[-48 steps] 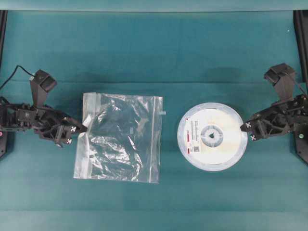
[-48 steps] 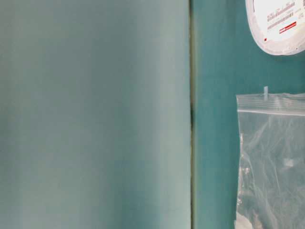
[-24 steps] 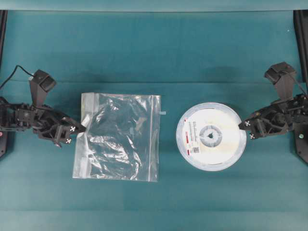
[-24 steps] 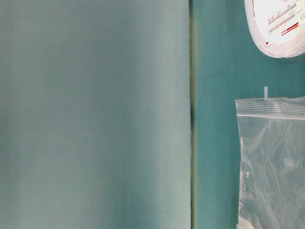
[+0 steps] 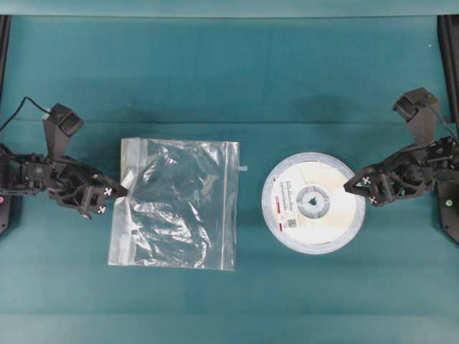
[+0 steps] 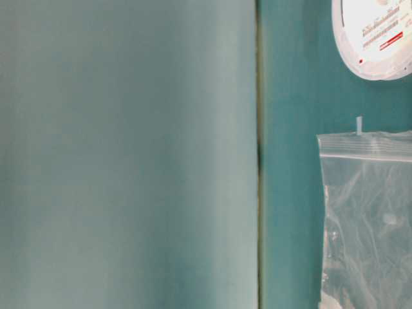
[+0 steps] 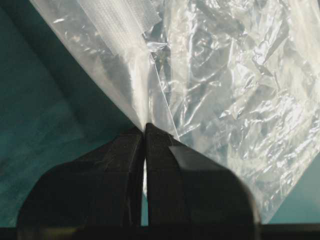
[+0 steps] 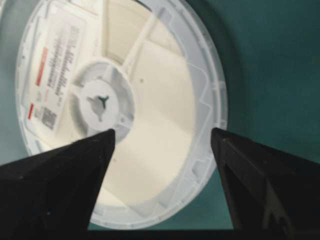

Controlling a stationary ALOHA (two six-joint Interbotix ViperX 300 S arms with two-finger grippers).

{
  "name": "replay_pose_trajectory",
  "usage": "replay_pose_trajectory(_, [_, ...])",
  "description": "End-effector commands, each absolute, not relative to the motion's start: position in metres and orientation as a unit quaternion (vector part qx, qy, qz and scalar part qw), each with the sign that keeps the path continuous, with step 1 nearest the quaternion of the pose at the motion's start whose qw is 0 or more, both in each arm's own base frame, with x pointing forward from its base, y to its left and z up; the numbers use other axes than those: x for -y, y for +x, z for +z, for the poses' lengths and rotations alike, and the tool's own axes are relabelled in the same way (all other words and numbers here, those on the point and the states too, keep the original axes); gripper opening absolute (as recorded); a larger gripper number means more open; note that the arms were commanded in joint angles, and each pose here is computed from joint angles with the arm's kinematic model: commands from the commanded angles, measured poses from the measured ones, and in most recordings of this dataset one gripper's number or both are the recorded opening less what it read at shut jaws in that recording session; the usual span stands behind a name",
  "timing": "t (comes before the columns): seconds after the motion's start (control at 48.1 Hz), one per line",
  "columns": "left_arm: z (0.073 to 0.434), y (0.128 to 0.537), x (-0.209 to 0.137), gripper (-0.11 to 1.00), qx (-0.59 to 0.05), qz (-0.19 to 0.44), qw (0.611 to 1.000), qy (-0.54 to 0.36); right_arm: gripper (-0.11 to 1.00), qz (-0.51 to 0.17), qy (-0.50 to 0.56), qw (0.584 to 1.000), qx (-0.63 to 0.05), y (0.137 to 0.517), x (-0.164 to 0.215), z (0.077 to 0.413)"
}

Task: Take out the reel from the clear zip bag.
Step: 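Slide the reel further right and set it on the table, then open both grippers, releasing the bag and the reel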

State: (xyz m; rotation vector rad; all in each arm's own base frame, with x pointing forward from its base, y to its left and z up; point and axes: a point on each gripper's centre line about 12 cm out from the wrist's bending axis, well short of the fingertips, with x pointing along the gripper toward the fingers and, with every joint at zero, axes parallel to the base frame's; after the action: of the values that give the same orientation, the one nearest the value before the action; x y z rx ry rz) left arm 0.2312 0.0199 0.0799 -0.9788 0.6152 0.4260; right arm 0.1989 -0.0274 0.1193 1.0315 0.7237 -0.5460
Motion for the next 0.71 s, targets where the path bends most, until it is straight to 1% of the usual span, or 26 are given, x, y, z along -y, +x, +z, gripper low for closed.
replay_pose_trajectory(0.0, [0.084,0.234,-0.020,-0.01,-0.281,0.195,0.820,-0.459,0.93,-0.248,0.479,0.778,-0.322,0.203,0.029,0.125])
replay_pose_trajectory(0.457, [0.084,0.232,-0.020,0.00,-0.280,0.195,0.820,-0.460,0.93,-0.238,0.481,0.787,-0.303,0.202,0.029,0.135])
replay_pose_trajectory(0.519, [0.084,0.232,-0.020,0.05,-0.280,0.195,0.820,-0.460,0.93,-0.238,0.481,0.788,-0.303,0.201,0.028,0.135])
replay_pose_trajectory(0.561, [0.084,0.232,-0.020,0.11,-0.280,0.195,0.820,-0.460,0.93,-0.237,0.481,0.789,-0.301,0.201,0.028,0.136])
replay_pose_trajectory(0.623, [0.084,0.232,-0.020,0.24,-0.280,0.195,0.820,-0.460,0.93,-0.236,0.481,0.789,-0.300,0.201,0.028,0.136])
replay_pose_trajectory(0.686, [0.085,0.232,-0.020,0.42,-0.279,0.194,0.820,-0.460,0.93,-0.236,0.482,0.790,-0.298,0.201,0.028,0.137])
